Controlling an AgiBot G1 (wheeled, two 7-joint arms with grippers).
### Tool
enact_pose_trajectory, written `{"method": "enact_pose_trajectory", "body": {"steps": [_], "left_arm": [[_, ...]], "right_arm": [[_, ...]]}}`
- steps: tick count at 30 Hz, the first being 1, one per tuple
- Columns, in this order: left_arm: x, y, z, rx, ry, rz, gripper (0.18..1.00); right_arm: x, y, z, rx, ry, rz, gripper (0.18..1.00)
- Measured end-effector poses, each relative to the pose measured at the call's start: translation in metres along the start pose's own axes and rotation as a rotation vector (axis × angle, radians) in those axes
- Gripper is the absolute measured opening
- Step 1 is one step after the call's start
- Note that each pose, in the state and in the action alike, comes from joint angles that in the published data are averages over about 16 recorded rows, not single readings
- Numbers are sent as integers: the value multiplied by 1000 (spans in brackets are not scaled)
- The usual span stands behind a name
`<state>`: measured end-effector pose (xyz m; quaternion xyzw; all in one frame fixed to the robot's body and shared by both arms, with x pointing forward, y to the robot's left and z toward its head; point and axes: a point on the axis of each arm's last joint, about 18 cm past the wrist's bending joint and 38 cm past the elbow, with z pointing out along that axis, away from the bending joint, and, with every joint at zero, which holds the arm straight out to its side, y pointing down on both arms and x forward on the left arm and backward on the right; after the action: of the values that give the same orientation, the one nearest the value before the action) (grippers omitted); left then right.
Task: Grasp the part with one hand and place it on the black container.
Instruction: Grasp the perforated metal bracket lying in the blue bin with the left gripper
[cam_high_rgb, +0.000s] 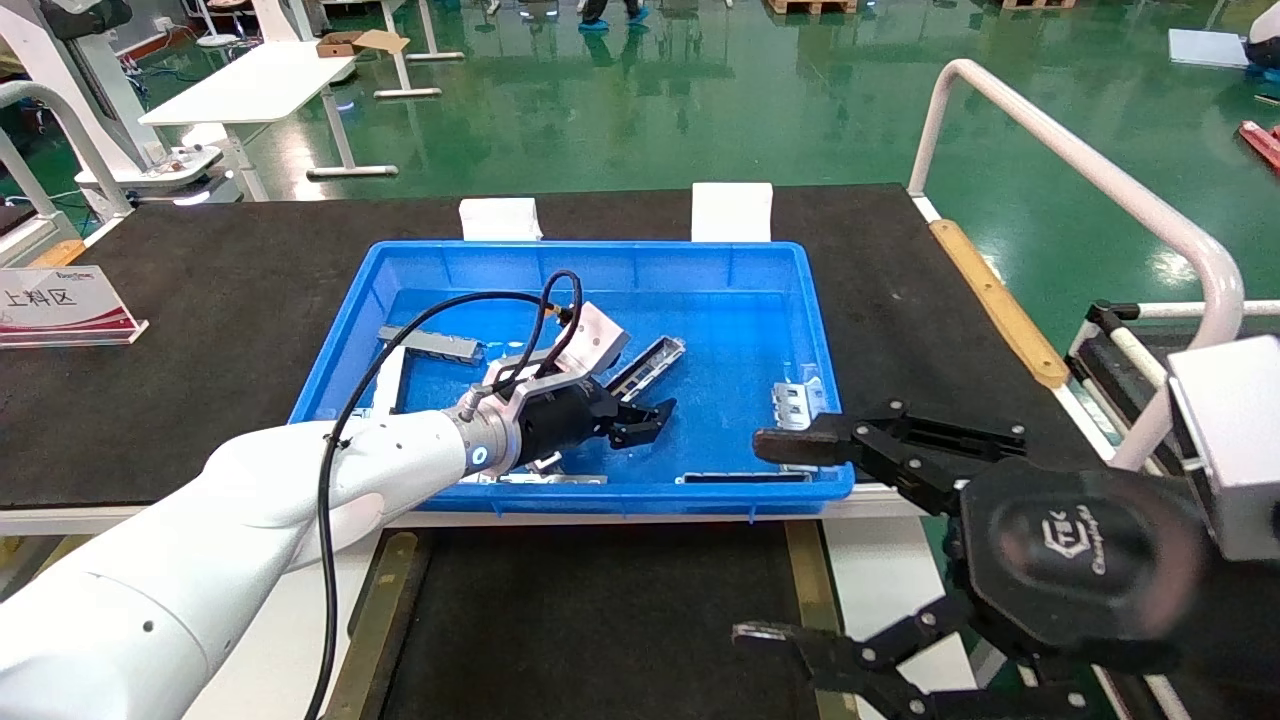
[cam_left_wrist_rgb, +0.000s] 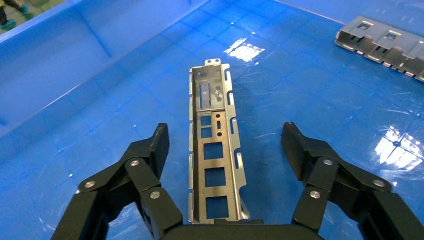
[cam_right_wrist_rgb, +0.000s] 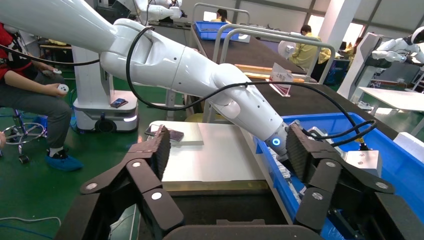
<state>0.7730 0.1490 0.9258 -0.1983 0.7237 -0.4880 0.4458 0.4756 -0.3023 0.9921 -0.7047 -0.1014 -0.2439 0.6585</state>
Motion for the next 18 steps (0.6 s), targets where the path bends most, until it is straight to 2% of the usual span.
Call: {"method": "enact_pose_trajectory", "body": {"steps": [9, 18], "left_arm": [[0, 4, 1, -7, -7, -11, 730], [0, 3, 1, -2, -6, -24, 512]], "right_arm": [[0, 0, 0, 0, 0, 0, 730], [0, 0, 0, 0, 0, 0, 525]]}}
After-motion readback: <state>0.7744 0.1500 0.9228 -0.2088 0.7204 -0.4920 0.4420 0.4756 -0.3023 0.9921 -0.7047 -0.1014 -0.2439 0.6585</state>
